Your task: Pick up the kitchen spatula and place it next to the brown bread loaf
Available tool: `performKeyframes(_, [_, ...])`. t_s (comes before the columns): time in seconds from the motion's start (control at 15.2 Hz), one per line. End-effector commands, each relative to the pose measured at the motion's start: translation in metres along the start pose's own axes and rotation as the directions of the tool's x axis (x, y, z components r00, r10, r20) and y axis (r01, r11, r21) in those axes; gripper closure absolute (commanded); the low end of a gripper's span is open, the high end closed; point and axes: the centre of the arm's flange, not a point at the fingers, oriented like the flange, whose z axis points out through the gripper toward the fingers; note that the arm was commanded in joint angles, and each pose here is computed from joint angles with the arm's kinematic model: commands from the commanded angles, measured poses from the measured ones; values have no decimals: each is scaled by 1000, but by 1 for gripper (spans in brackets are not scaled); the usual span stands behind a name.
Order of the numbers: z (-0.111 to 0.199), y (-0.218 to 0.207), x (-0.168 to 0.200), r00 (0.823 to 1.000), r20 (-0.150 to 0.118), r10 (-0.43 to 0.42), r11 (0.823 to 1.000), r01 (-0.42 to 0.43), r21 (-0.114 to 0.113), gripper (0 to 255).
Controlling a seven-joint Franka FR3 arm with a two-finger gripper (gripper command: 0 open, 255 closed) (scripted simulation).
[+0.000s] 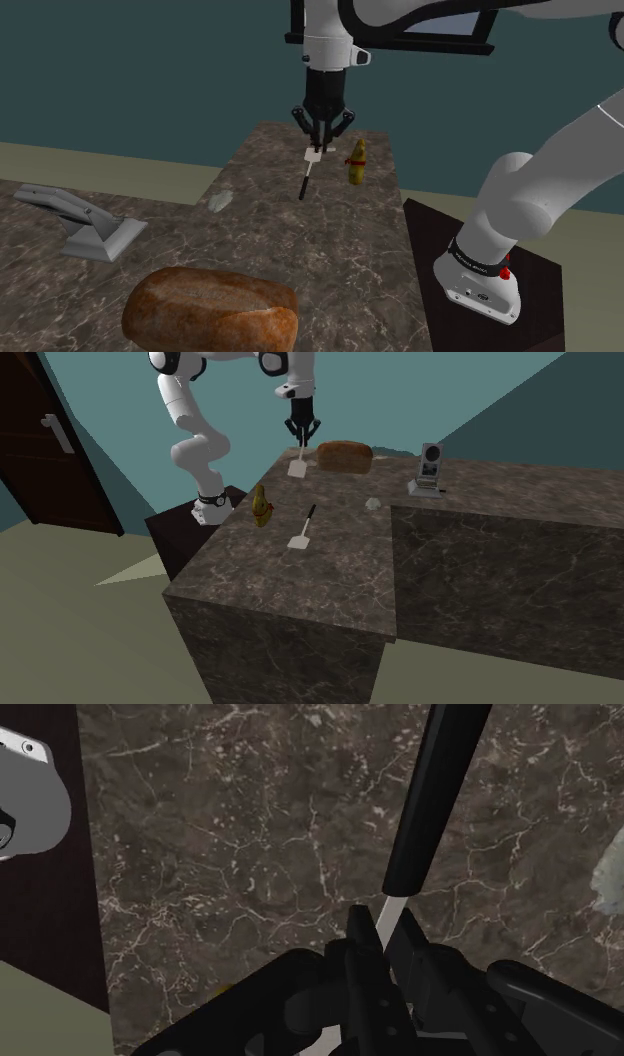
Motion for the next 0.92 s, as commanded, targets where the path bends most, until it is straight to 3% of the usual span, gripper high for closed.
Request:
performKeyframes(0.0, [3,12,-25,1000,0,2,1000,-2,-1,255])
performKeyframes(0.4, [8,48,-100,1000,0,2,1000,-2,-1,255])
performKeyframes(0.86, [45,48,-97,1000,0,2,1000,-2,-1,255])
